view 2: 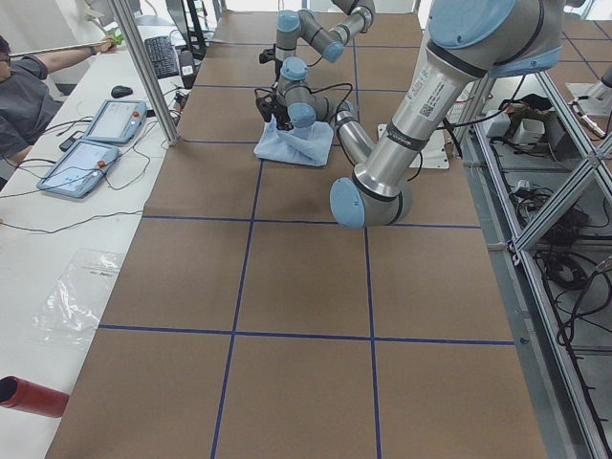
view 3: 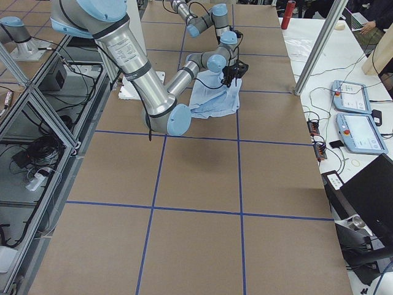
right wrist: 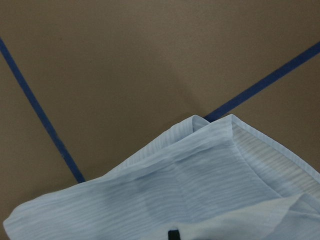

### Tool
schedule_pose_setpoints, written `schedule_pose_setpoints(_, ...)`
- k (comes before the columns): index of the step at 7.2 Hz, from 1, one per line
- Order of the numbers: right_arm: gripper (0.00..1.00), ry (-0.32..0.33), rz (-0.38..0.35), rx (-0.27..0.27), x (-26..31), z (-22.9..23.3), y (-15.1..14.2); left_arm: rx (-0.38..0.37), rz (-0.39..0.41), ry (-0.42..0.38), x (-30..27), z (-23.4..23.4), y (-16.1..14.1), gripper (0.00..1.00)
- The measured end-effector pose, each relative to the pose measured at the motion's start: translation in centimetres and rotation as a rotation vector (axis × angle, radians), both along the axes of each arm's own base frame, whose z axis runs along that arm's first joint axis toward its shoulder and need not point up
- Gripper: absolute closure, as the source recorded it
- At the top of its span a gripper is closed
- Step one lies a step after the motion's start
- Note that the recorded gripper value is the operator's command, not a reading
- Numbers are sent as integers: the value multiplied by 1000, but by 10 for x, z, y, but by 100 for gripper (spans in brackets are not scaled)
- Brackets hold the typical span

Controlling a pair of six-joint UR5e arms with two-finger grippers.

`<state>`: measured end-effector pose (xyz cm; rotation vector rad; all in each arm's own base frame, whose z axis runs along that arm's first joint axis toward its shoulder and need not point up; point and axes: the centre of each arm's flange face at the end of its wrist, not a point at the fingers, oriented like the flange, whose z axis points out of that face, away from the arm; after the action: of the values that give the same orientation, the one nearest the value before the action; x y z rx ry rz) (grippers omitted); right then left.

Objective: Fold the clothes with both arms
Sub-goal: 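Fold the held edge away from the robot with both grippers, then lower the edge onto the far side and open both grippers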

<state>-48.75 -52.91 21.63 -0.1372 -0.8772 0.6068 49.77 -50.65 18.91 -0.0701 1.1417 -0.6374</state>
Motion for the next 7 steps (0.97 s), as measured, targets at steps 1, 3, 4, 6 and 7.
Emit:
schedule_pose_setpoints(1, 100, 13, -2, -11, -5, 7, -5, -6, -3, -4, 6, -1, -5, 100)
schedule_pose_setpoints(3, 75, 28, -6, -26, -11, 17, -9, -6, -8, 9, 20, 0, -16, 33)
schedule_pose_setpoints(4, 1, 28, -10, -28, -12, 17, -8, -1, -9, 15, 24, 5, -20, 1)
schedule_pose_setpoints(6, 0, -1, -5, -1, -9, 23, -14, -1, -34, 15, 13, 8, -35, 1)
schedule_pose_setpoints(7, 0, -20, -1, 15, -4, 31, -25, -5, -59, 7, -4, 13, -51, 1)
